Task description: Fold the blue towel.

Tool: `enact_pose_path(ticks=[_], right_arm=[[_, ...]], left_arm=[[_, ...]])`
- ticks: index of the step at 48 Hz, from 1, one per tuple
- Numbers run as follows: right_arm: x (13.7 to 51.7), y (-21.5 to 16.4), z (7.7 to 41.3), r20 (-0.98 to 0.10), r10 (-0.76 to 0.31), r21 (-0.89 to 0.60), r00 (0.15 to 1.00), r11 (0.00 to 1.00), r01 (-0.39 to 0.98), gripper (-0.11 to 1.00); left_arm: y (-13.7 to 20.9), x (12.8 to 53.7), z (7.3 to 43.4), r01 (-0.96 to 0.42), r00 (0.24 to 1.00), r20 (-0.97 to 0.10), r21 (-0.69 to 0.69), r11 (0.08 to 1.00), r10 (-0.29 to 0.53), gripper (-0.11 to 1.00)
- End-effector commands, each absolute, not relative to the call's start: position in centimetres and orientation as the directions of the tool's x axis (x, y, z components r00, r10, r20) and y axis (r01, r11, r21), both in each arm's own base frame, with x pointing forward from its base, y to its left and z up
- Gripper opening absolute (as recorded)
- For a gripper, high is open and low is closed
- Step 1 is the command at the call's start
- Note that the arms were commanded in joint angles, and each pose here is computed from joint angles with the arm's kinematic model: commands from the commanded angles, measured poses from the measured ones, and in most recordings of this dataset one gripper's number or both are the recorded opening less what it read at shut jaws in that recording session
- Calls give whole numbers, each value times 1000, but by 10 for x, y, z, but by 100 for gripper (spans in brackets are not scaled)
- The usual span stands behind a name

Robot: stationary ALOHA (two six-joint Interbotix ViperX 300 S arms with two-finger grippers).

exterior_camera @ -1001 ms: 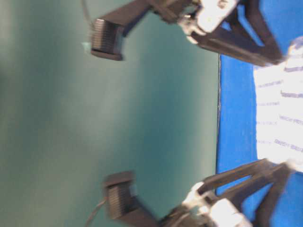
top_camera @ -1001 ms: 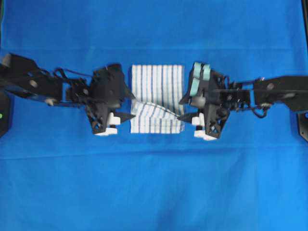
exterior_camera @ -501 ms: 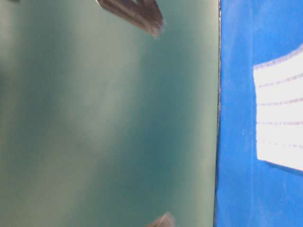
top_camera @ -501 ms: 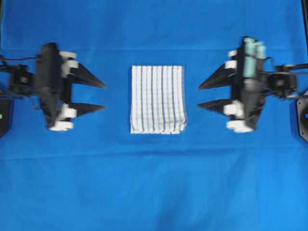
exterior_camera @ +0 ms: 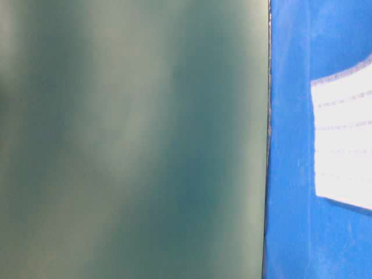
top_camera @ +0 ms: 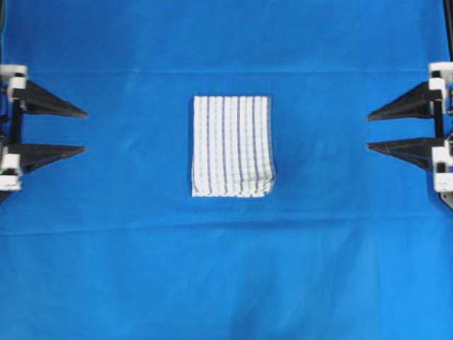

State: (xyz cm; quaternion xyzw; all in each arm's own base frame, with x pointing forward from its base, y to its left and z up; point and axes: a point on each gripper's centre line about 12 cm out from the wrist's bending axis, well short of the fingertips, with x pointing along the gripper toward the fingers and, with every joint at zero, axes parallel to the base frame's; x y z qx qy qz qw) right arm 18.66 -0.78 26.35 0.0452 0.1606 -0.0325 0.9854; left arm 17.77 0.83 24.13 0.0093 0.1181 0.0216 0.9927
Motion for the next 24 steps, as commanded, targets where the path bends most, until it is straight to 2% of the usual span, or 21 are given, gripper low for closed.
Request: enact_pose_path(ticks=[1,9,24], right_arm=[[177,-8,259,-299,-49,77,953,994,76,57],[164,-8,234,-309,-51,84,950,993,81,57],[164,-7,217,-322,-45,92,946,993,79,56]], left_arm=[[8,169,243,-40,977,-210,22,999,43,56],[7,156,232,-39,976,-213,21,999,42,56],[7,148,221,-40,978,-206,15,999,43,55]])
